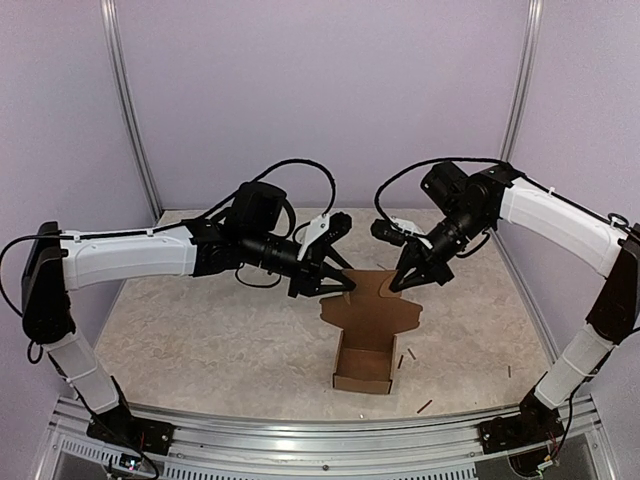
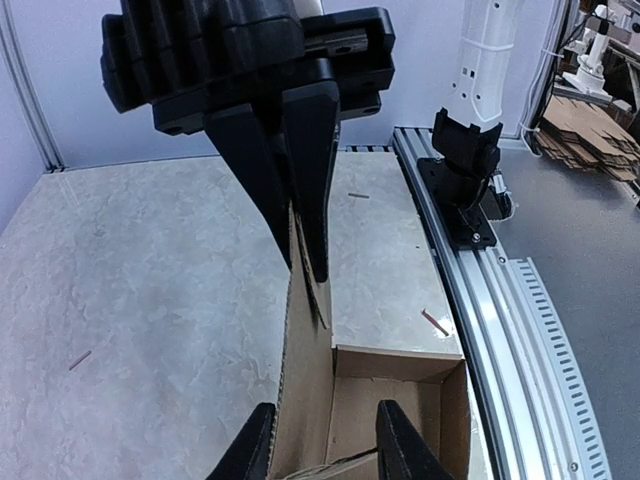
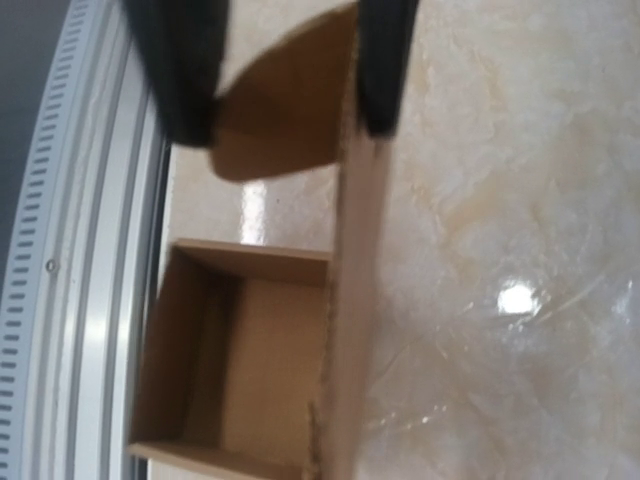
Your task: Fold the paper box
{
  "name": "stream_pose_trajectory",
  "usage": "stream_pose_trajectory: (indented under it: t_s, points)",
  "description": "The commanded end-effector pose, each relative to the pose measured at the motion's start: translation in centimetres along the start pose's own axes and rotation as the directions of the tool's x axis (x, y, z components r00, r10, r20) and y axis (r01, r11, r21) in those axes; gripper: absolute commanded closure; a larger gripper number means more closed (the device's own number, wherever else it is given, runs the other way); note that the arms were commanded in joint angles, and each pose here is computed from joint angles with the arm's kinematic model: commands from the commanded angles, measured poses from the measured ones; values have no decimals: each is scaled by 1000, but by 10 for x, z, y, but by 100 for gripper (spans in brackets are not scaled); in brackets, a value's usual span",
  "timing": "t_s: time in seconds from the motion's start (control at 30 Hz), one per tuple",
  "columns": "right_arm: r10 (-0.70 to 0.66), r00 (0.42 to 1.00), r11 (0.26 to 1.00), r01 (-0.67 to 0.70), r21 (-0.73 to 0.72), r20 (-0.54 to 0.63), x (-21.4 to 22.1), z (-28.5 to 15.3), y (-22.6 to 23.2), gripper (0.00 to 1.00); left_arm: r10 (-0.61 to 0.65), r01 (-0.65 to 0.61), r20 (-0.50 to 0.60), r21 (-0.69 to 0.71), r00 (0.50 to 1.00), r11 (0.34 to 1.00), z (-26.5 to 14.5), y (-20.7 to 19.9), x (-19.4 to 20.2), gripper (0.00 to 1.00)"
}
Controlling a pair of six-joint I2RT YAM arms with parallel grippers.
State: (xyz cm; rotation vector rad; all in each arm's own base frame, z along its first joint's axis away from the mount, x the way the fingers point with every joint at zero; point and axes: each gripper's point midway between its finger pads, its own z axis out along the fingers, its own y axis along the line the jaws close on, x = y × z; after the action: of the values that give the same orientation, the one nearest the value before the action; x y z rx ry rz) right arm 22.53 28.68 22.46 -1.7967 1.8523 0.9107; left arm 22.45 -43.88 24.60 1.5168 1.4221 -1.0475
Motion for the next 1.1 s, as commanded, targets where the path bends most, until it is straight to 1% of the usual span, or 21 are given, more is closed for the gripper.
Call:
stream_pose_trajectory:
  t_s: [0.0,0.17,0.2,0.23,0.27,0.3,0.37,0.43,0.47,0.5,0.63,0.73,0.83,0.9,1.07]
  points:
    - [-35,999,999,35,-11,40,-12,-10,14,100,-6,7,-18,53,1000,999,13,-4,7,71]
    - [-29,999,999,30,-24,44,-10,-8,16,100,-11,12,-16,65,1000,998,20,-7,10,69]
    - [-27,999,999,28,-27,43,-9,-7,16,100,-9,10,-14,59,1000,998,21,-8,10,66]
    - [-25,999,999,27,-31,41,-9,-6,17,100,-9,9,-14,56,1000,998,22,-9,9,57]
    - [-23,999,999,24,-32,37,-7,-5,16,100,-7,8,-13,52,1000,999,21,-10,8,52]
    - [-24,999,999,25,-30,32,-6,-5,16,100,-4,4,-11,44,1000,999,18,-11,6,50]
    - [-26,999,999,26,-24,25,-4,-5,16,100,18,-18,-19,1,1000,1000,5,-13,3,46]
    - [-32,999,999,32,-17,24,-4,-7,18,100,47,-51,-62,-73,997,996,-13,-9,10,42]
    - [-34,999,999,34,-13,24,-4,-8,17,100,53,-59,-64,-99,997,993,-27,-9,8,41]
    - [-36,999,999,36,-11,24,-4,-8,17,100,36,-45,-74,-111,997,993,-36,-9,15,40]
    - [-31,999,999,32,-16,23,-3,-7,17,100,-4,-6,-60,-164,998,986,-65,-8,24,39]
    - [-29,999,999,29,-24,25,-4,-6,17,100,0,-10,-56,-178,998,984,-64,-5,29,42]
    - [-25,999,999,26,-28,26,-5,-6,17,100,11,-15,-34,-144,999,989,-50,-1,21,48]
    - [-27,999,999,27,-29,29,-6,-6,17,100,24,-25,-6,-109,1000,994,-40,-1,14,49]
    - [-22,999,999,23,-28,24,-5,-5,16,100,50,-50,-9,-5,999,999,-7,-8,9,52]
